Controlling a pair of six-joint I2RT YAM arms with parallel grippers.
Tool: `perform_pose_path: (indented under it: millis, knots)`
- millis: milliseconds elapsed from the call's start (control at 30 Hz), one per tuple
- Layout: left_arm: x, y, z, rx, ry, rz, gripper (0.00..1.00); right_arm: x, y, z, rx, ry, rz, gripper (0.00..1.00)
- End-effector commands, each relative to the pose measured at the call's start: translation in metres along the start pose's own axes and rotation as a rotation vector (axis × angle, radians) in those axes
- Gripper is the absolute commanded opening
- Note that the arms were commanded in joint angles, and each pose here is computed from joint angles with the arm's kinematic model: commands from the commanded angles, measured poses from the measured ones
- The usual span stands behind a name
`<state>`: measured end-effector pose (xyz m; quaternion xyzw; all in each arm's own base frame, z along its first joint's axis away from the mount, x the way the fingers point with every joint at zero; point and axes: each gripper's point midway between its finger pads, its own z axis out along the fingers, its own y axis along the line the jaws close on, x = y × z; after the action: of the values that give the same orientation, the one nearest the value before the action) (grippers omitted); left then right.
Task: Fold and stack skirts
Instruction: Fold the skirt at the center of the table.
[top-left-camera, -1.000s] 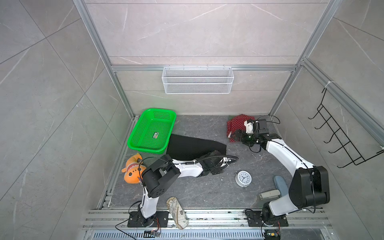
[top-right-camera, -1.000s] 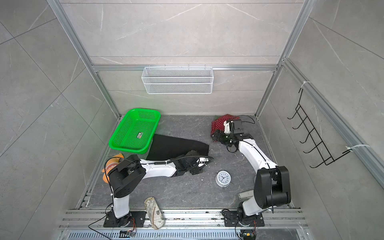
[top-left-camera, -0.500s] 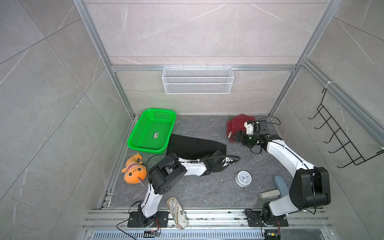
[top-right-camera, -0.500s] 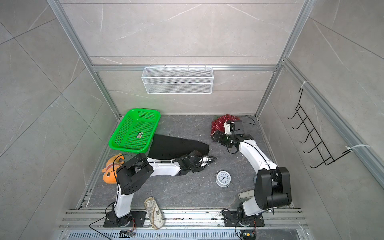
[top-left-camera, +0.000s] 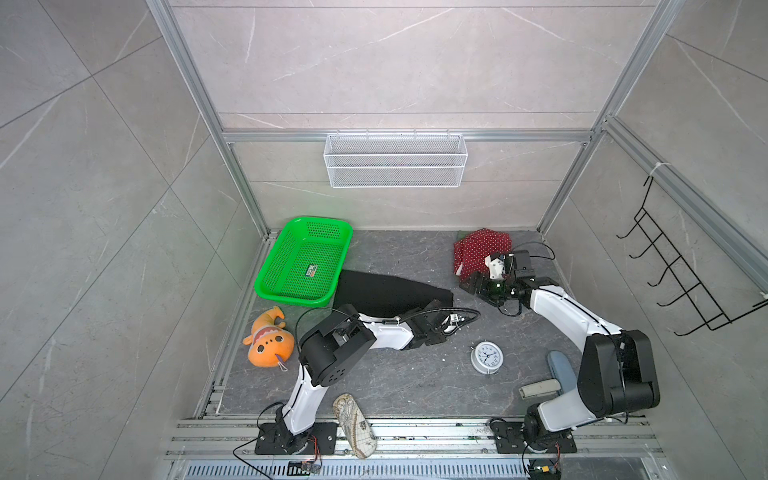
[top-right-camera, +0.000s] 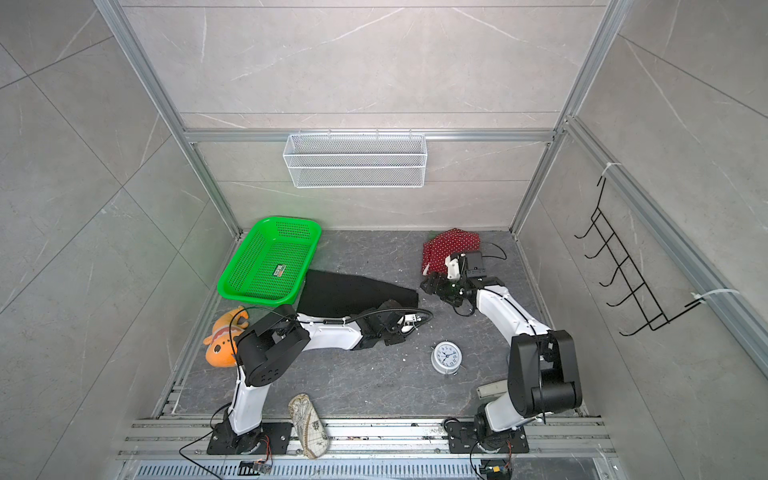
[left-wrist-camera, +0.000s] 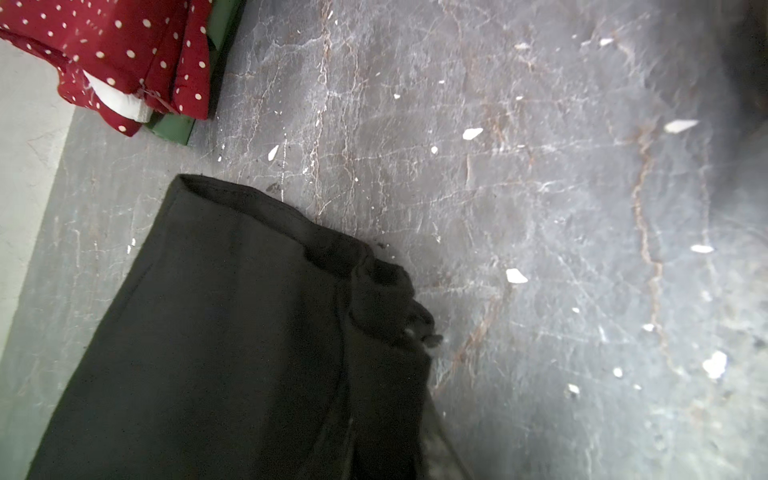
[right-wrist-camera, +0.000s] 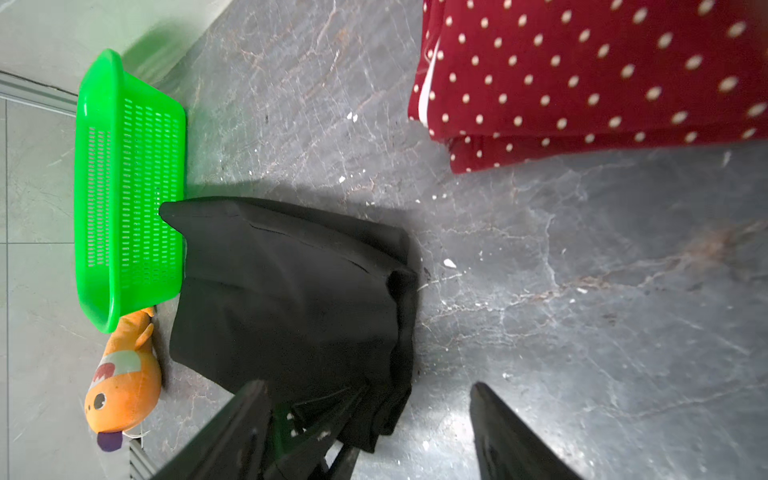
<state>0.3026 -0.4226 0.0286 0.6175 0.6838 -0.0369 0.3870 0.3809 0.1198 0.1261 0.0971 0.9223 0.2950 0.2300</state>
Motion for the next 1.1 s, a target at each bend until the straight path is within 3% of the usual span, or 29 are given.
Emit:
perform_pose_path:
  millis: [0,167,200,267,600,833,1067]
  knots:
    - [-0.032,0.019,-0.026,0.002,-0.135,-0.073,0.17,0.011,-0.001,0.011,-0.031,0.073,0.043,0.79]
    - [-0.050,0.029,-0.047,0.018,-0.211,-0.108,0.17,0.020,0.000,0.021,-0.075,0.101,0.084,0.82]
    - [-0.054,0.031,-0.051,0.019,-0.227,-0.113,0.17,0.021,-0.001,0.022,-0.071,0.104,0.092,0.85]
    - [-0.060,0.031,-0.057,0.027,-0.247,-0.118,0.17,0.024,-0.002,0.025,-0.063,0.111,0.101,1.00]
    - [-0.071,0.034,-0.065,0.038,-0.282,-0.128,0.17,0.045,-0.012,0.049,-0.001,0.172,0.188,1.00]
    - [-0.072,0.035,-0.065,0.033,-0.285,-0.131,0.17,0.063,-0.020,0.061,0.008,0.203,0.256,0.93]
    - [-0.074,0.035,-0.065,0.042,-0.291,-0.144,0.17,0.070,-0.012,0.072,-0.049,0.219,0.299,0.75]
